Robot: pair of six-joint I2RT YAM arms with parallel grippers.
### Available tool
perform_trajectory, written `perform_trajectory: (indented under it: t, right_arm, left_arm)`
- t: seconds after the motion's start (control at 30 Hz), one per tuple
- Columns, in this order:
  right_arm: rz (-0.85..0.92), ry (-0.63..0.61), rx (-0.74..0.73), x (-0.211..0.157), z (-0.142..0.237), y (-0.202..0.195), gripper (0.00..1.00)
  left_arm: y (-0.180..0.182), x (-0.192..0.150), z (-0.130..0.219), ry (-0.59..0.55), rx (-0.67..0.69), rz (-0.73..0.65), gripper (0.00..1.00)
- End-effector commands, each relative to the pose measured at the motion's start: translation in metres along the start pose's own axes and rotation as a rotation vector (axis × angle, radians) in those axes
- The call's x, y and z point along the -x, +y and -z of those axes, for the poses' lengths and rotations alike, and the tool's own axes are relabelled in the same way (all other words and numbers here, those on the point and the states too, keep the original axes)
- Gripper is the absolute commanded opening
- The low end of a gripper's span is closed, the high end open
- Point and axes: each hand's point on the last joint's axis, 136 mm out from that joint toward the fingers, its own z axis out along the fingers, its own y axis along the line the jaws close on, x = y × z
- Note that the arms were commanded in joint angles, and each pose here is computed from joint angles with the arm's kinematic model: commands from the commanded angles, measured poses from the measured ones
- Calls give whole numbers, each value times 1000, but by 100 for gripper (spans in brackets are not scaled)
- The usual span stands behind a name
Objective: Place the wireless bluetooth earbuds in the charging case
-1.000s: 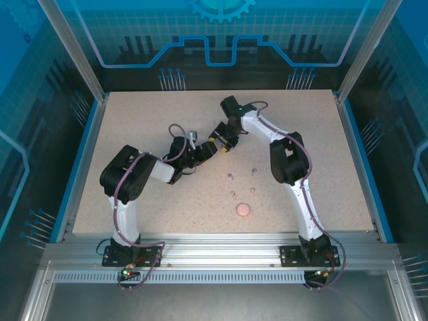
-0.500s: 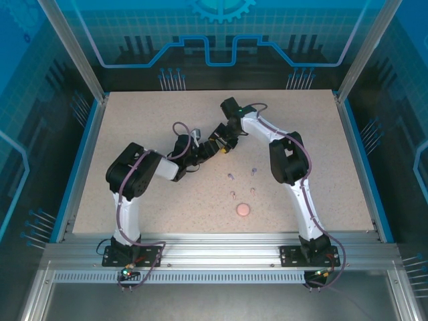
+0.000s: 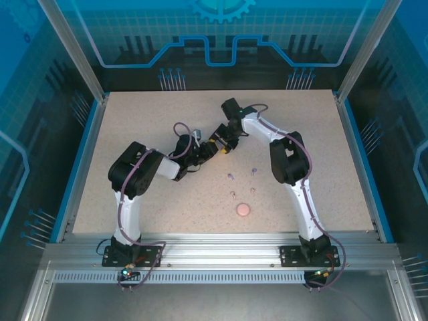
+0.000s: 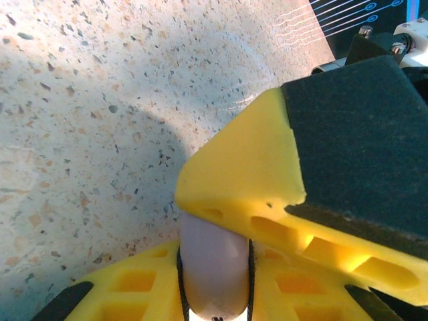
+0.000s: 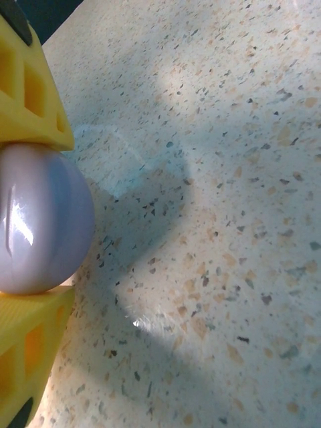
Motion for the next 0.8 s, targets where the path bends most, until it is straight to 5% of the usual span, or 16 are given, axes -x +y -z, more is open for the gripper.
perform_trajectory:
  t: [0.0,0.13,0.23,0.47,0.77]
  right_arm:
    - [9,19,61,-9,21,17,59]
    - [11,-44,104,7,48,28,81]
    - [13,-121,150,26,85,35,88]
    - [302,-264,216,46,147,22,89]
    - [774,-328,518,-15,181,1,89]
  left_arm:
    - [-10,3,-7,-6,-28,-24,17]
    - [-14,1,-3,4,-38,-18,12]
    - [-22,-1,4,16,-58,-15,10]
    - [-73,-9,34,154,-175,-122,6]
    - [-134,-18,68,384,-337,-230,6]
